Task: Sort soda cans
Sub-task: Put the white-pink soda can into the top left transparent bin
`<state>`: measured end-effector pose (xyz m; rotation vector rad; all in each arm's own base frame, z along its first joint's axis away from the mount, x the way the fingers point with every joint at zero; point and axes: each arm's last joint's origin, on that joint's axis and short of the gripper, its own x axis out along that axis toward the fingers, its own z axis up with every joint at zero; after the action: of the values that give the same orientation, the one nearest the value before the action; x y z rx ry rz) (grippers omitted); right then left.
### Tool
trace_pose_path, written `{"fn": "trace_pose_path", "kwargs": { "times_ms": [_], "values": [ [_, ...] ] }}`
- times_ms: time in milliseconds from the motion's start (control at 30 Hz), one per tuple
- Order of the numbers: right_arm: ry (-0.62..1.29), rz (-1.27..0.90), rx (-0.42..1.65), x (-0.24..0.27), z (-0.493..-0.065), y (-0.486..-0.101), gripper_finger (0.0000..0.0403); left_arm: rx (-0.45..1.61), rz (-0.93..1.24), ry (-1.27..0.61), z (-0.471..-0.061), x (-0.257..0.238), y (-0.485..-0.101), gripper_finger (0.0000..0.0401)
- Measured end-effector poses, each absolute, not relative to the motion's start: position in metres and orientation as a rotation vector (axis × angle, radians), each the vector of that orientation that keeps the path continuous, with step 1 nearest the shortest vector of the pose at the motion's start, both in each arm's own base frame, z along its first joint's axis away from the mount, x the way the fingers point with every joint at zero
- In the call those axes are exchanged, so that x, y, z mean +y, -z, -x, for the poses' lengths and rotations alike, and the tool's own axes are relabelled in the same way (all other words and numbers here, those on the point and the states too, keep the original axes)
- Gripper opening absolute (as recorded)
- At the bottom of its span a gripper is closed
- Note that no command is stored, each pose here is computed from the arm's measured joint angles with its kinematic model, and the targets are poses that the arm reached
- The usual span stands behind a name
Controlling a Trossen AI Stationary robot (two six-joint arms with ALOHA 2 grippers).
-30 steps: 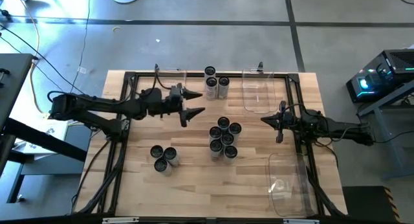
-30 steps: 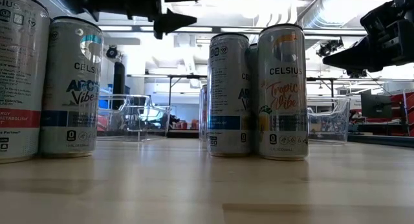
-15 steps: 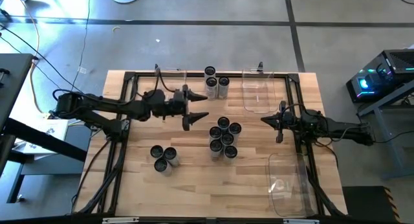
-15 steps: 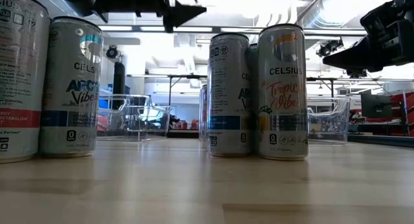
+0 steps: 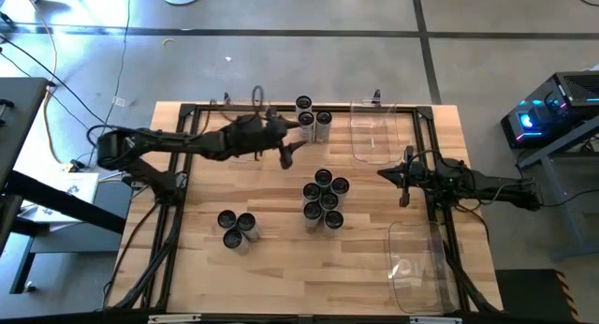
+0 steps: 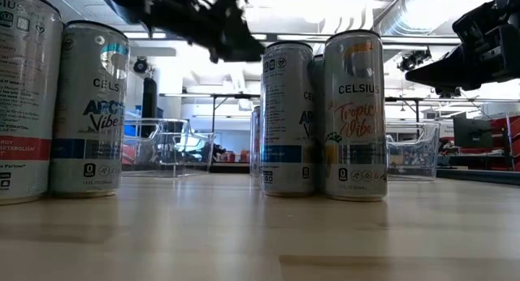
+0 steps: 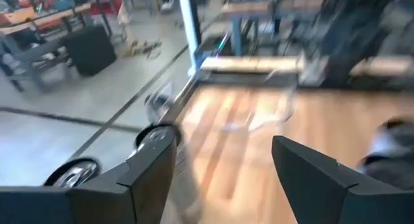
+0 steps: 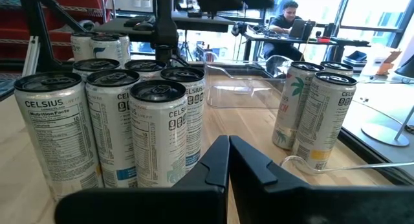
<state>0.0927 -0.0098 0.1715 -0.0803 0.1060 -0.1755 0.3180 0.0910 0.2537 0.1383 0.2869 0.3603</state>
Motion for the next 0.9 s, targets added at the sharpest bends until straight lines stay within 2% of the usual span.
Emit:
{"fn": "trace_pose_path", "kwargs": {
  "times_ms": [133, 300, 433, 533, 900],
  "values": [
    [0.176, 0.08, 0.106, -0.01, -0.093, -0.172, 0.0005, 0.359, -0.19, -0.387, -0.328, 0.11, -0.236, 0.0261],
    [0.176, 0.08, 0.106, -0.01, -0.093, -0.171, 0.0005, 0.394, -0.16, -0.431, -0.333, 0.123, -0.223, 0.0299],
    [0.176, 0.08, 0.106, -0.01, -0.093, -0.171, 0.0005, 0.429, -0.134, -0.551, -0.333, 0.128, -0.214, 0.032],
    [0.176, 0.08, 0.106, -0.01, -0.093, -0.171, 0.0005, 0.42, -0.102, -0.629, -0.335, 0.131, -0.209, 0.0325],
    [0.176, 0.08, 0.106, -0.01, -0.093, -0.171, 0.0005, 0.37, -0.023, -0.72, -0.347, 0.137, -0.184, 0.0325]
  ]
}}
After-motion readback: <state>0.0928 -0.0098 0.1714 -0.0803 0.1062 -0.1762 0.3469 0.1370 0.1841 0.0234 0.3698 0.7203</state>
